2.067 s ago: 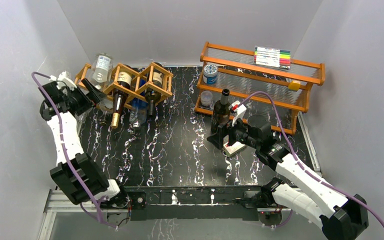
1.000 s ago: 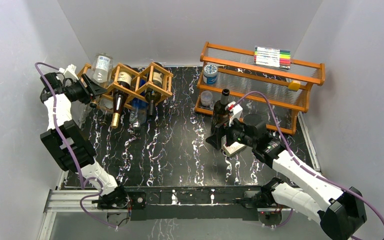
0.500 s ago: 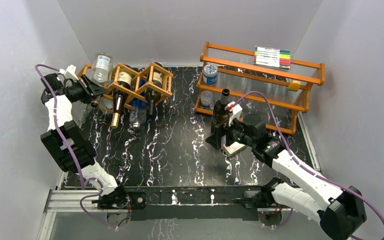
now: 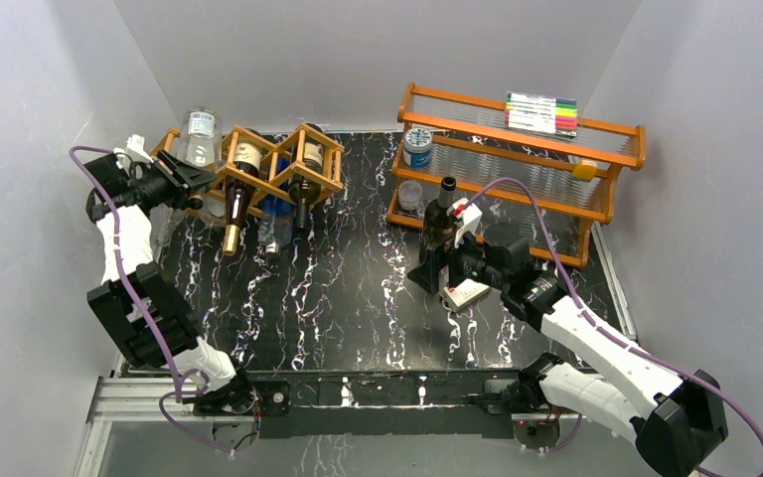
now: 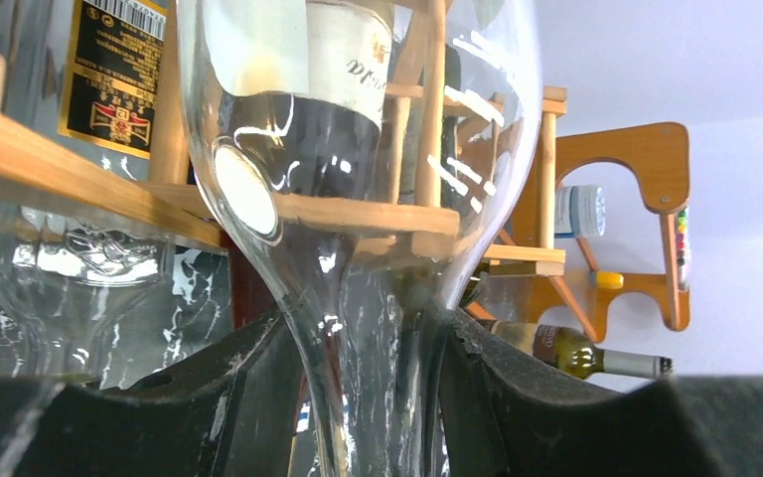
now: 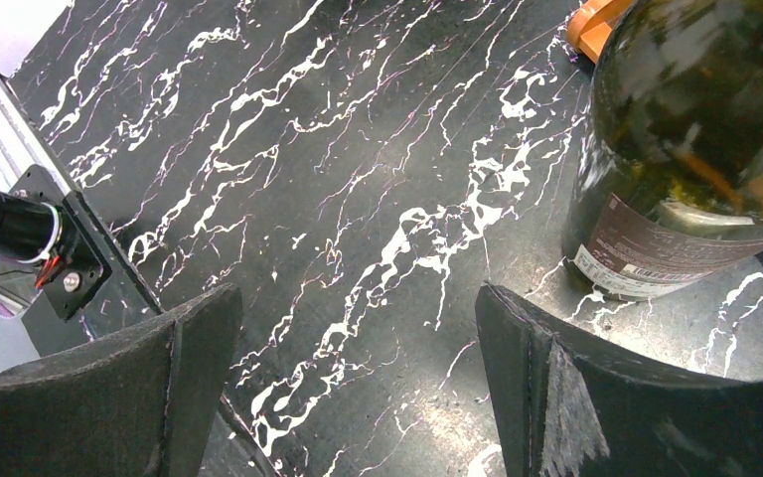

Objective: Take the wine bottle off the wine rack

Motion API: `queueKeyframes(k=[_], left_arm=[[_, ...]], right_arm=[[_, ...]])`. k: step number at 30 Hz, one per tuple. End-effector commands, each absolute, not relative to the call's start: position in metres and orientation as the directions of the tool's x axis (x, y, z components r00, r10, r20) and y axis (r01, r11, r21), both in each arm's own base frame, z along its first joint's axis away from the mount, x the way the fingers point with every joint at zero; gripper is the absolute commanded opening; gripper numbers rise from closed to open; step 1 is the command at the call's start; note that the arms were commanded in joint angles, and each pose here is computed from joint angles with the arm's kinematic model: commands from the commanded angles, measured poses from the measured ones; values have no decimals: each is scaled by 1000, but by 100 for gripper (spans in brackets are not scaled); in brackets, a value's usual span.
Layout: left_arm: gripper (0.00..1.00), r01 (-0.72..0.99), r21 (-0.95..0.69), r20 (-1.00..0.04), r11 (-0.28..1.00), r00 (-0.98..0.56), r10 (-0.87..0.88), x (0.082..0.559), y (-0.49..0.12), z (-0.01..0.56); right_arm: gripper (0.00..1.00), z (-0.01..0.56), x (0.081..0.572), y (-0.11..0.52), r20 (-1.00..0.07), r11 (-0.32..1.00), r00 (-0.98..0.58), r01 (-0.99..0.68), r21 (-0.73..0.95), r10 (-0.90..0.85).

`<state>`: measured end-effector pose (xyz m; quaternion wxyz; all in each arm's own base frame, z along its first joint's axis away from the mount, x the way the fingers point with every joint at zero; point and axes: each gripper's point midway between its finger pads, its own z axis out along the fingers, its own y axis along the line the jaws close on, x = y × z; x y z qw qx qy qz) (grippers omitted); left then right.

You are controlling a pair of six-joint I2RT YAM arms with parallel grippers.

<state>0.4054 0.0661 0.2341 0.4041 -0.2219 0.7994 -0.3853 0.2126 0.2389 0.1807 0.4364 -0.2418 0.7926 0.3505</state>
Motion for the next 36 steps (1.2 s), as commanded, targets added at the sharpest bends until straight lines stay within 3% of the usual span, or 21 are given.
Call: queueKeyframes(k=[1,11,36], left_arm=[[0,105,-778,-593,620,-448,-669,395,55,305],[0,173,-746,-661,644,-313,-682,386,52,345],[0,339,-685,-727,644,-257,-637,352,22,419]], right_arm=[[98,216,218,245,-901,614,-432,-721,322,-33],[98,217,217,243,-904,617,-427,-719,319,-31],[98,215,221,243,-899,628,-436,-710,318,-37]])
